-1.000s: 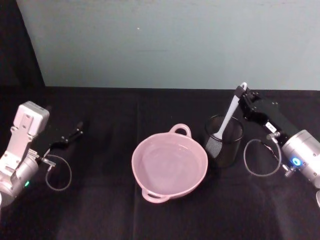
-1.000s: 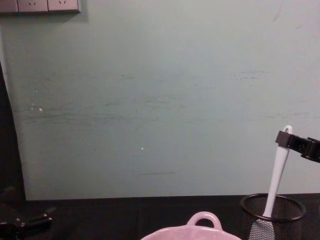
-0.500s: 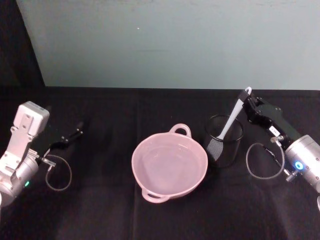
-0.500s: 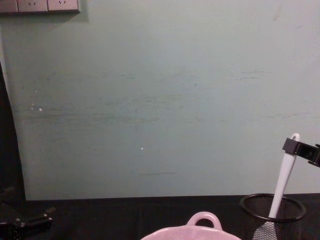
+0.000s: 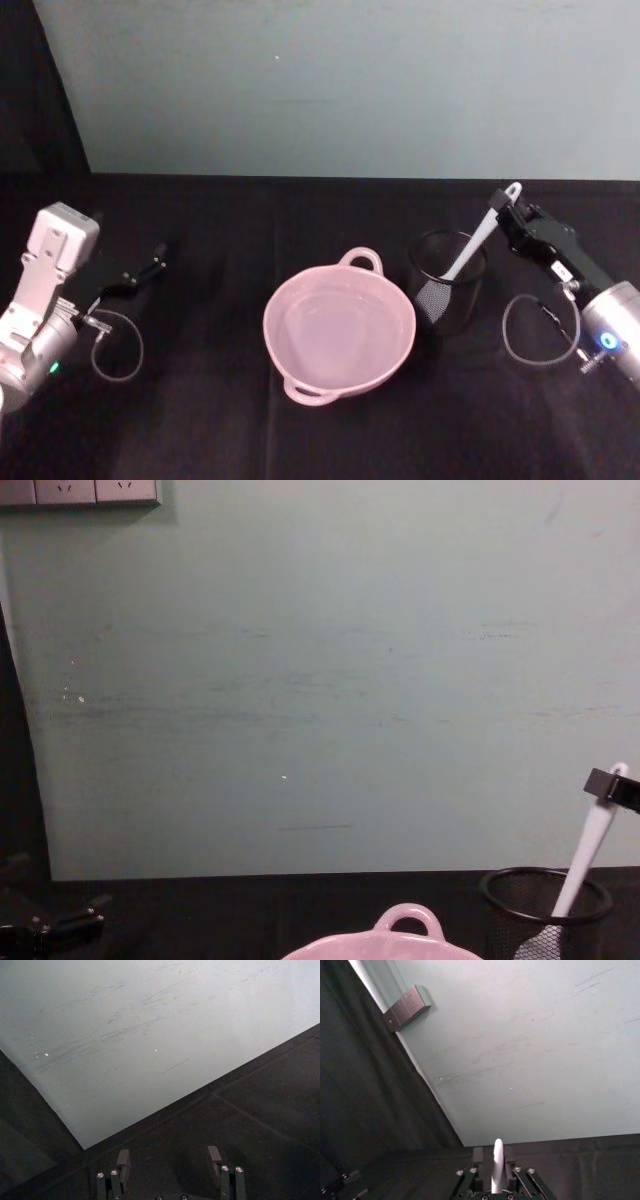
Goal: Use the one hand to pick up the spoon and stir the clear water in the bowl.
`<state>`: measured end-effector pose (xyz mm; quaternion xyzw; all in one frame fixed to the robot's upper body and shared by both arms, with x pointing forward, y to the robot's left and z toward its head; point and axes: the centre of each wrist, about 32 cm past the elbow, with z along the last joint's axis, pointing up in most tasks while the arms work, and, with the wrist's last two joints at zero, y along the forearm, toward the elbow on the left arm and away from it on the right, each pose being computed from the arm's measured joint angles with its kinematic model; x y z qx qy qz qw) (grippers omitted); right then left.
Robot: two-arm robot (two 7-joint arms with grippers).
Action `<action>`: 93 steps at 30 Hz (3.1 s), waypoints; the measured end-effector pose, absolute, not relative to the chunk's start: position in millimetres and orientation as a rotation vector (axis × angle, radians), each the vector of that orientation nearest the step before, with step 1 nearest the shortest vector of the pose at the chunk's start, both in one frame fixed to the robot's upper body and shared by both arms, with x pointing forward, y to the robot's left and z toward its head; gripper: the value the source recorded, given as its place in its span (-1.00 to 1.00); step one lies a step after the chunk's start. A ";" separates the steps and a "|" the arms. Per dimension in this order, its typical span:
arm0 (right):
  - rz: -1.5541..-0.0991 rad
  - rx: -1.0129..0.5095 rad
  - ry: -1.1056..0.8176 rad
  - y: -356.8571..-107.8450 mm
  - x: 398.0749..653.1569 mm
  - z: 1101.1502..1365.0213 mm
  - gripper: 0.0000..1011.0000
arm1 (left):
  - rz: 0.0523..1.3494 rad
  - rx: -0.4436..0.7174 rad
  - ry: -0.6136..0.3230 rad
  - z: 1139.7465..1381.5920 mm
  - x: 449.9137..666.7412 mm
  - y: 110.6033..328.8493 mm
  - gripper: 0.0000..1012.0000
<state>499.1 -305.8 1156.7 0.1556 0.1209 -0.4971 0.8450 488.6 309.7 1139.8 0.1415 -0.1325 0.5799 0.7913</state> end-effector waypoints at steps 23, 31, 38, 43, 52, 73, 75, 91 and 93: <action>-1.108 0.270 0.319 -316.4 475.6 1156.5 0.89 | 1.248 0.304 -0.285 1139.8 488.6 309.7 0.99; -1.113 0.091 0.272 -323.1 447.5 1180.1 0.98 | 1.248 0.304 -0.285 1139.8 488.6 309.7 0.99; -1.196 -0.281 0.103 -319.1 439.7 1209.8 0.98 | 1.248 0.304 -0.285 1139.8 488.6 309.7 0.99; -1.232 -0.416 0.023 -321.4 451.3 1212.3 0.98 | 1.248 0.304 -0.285 1139.8 488.6 309.7 0.99; -1.285 -0.386 -0.097 -335.6 477.4 1192.4 0.98 | 1.248 0.304 -0.285 1139.8 488.6 309.7 0.99; -1.263 -0.306 -0.217 -333.2 491.2 1143.8 0.98 | 1.248 0.304 -0.285 1139.8 488.6 309.7 0.99; -1.263 -0.306 -0.217 -333.2 491.2 1143.8 0.98 | 1.248 0.304 -0.285 1139.8 488.6 309.7 0.99; -1.262 -0.305 -0.216 -333.2 491.0 1143.8 0.98 | 1.248 0.304 -0.285 1139.8 488.6 309.7 0.99; -1.262 -0.304 -0.215 -333.2 491.0 1143.8 0.98 | 1.248 0.304 -0.285 1139.8 488.6 309.7 0.99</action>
